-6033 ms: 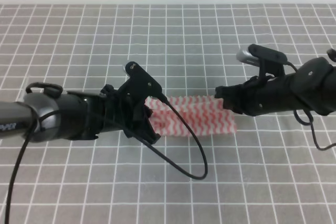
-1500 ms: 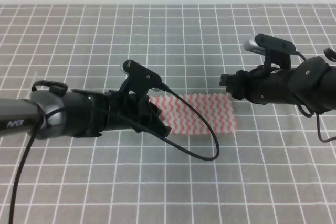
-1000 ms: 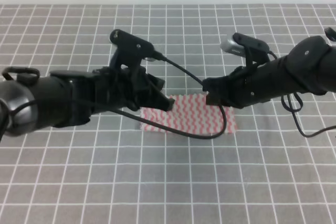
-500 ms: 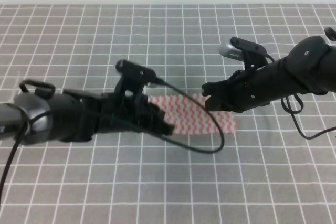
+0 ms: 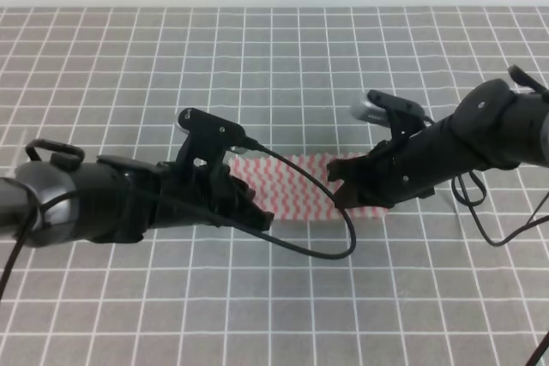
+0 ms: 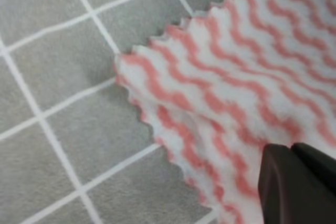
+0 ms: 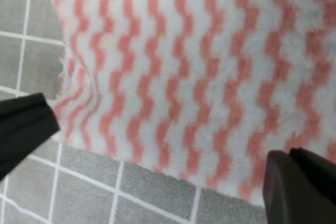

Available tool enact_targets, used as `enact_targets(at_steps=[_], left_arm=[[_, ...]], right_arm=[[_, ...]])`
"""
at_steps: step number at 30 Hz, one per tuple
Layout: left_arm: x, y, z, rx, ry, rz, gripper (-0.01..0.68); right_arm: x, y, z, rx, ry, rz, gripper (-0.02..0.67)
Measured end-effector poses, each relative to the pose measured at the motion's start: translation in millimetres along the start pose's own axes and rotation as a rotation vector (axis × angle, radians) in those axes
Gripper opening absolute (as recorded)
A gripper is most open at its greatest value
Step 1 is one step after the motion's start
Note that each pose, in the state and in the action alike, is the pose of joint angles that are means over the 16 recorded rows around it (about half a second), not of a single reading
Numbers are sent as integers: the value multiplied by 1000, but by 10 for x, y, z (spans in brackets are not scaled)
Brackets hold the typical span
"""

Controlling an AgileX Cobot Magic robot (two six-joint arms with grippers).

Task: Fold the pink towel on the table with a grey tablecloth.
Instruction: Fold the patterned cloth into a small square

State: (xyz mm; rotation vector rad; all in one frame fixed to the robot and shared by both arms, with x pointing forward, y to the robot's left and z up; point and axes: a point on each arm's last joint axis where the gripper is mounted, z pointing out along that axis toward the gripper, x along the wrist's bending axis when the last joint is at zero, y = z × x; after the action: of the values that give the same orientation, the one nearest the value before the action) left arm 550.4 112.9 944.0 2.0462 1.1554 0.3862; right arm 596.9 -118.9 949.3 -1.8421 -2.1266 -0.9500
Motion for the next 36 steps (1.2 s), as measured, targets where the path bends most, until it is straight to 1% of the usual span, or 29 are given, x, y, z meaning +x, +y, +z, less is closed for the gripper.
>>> enact_targets(at_steps=[4,11,15,18,22,29,33,36], left_arm=[[-19,49,-44,-21,-14,-9,0],[-82,143,-76,-57,-80,-34,0],[-121,169,-54,-65,-128,-47,0],[-131,157,-1,-57,-145,-53,0],[-102,111,78,-34,-122,-50,0],[-6,31,163,4,-32,-30,0],[62,36,149,5,24,-21,0],[80,70,108,-8,31,-20,0]], right_arm=[[-25,-16,44,14,-3,5,-15],[-42,-25,71,23,-5,8,-15],[-42,-26,71,24,-5,7,-15],[-42,-25,71,23,-5,7,-15],[-42,-25,71,23,-5,7,-15],[-41,-24,69,22,-6,7,-15],[-39,-23,66,21,-6,7,-15],[-40,-23,66,21,-6,7,-15]])
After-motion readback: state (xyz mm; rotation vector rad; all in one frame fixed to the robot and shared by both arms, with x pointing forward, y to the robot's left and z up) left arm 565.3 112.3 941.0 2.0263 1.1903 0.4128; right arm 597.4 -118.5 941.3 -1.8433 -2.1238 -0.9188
